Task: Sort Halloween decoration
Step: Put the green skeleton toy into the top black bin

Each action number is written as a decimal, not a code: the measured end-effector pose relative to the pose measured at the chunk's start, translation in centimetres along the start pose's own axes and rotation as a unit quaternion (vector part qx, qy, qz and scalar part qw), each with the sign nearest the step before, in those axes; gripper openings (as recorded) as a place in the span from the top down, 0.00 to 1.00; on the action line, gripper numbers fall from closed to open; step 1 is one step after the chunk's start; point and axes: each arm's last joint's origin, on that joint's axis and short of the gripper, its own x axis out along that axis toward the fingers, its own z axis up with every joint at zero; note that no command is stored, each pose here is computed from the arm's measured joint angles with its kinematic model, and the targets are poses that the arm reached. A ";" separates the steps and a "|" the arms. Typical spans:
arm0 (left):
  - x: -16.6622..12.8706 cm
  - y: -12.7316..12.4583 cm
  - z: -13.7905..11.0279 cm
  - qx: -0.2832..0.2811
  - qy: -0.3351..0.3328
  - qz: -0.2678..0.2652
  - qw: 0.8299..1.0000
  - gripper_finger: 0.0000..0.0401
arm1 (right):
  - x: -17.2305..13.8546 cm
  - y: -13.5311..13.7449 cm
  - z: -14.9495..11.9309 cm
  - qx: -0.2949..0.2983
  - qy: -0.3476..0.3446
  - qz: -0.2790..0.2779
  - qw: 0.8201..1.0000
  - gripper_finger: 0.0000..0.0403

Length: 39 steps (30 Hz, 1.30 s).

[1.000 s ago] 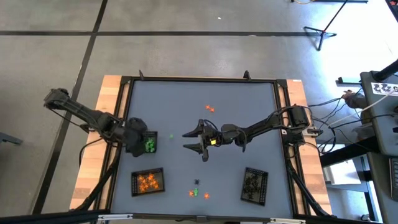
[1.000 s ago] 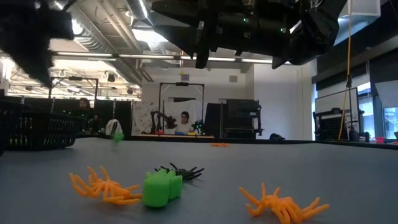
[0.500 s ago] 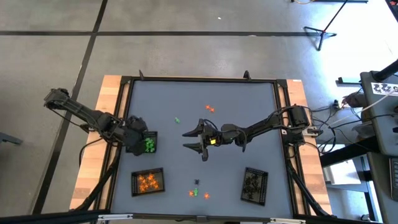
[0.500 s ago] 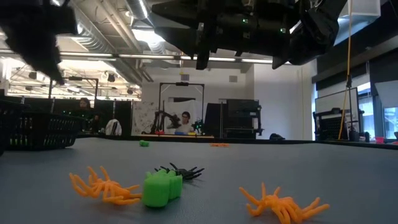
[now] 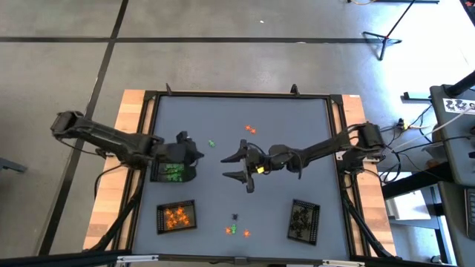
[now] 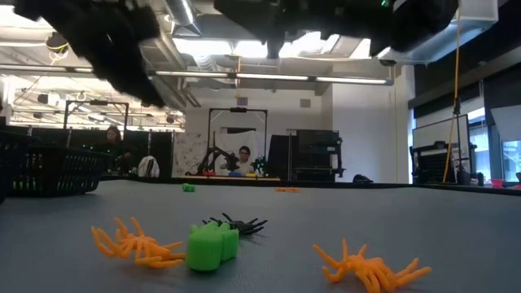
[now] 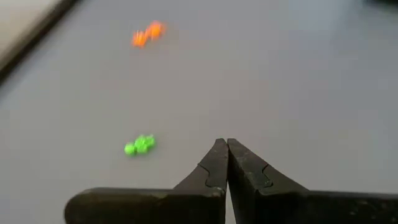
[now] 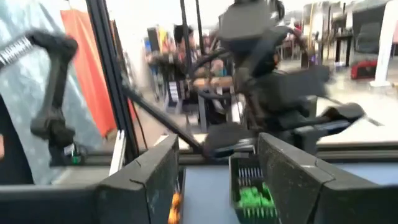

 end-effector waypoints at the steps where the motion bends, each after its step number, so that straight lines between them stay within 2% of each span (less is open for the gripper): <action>1: 0.7 0.3 -0.1 -0.005 0.016 0.004 1.000 0.99 | -0.1 0.1 0.2 -0.005 0.011 -0.004 1.000 0.46; 5: 3.6 1.9 -0.4 -0.022 0.083 0.014 0.996 0.91 | -0.6 0.4 0.5 -0.012 0.050 -0.033 0.998 0.46; 12: 7.3 3.7 1.2 0.006 0.137 0.024 0.990 0.66 | -0.6 0.5 0.4 -0.013 0.061 -0.040 0.997 0.46; 15: 8.6 4.2 2.3 0.019 0.155 0.045 0.987 0.58 | -0.6 0.5 0.4 -0.013 0.061 -0.040 0.997 0.46; 18: 10.2 4.9 2.4 0.038 0.199 0.075 0.977 0.53 | -0.6 0.5 0.3 -0.012 0.065 -0.037 0.997 0.46; 25: 13.5 6.7 1.7 0.039 0.270 0.110 0.956 0.50 | -0.7 0.5 0.0 -0.011 0.079 -0.037 0.996 0.46; 34: 15.0 7.3 1.0 0.072 0.296 0.085 0.949 0.50 | -0.7 0.5 -0.1 -0.011 0.086 -0.038 0.996 0.46; 39: 15.0 6.7 0.9 0.094 0.298 0.068 0.948 0.54 | -0.7 0.5 -0.1 -0.011 0.086 -0.038 0.996 0.46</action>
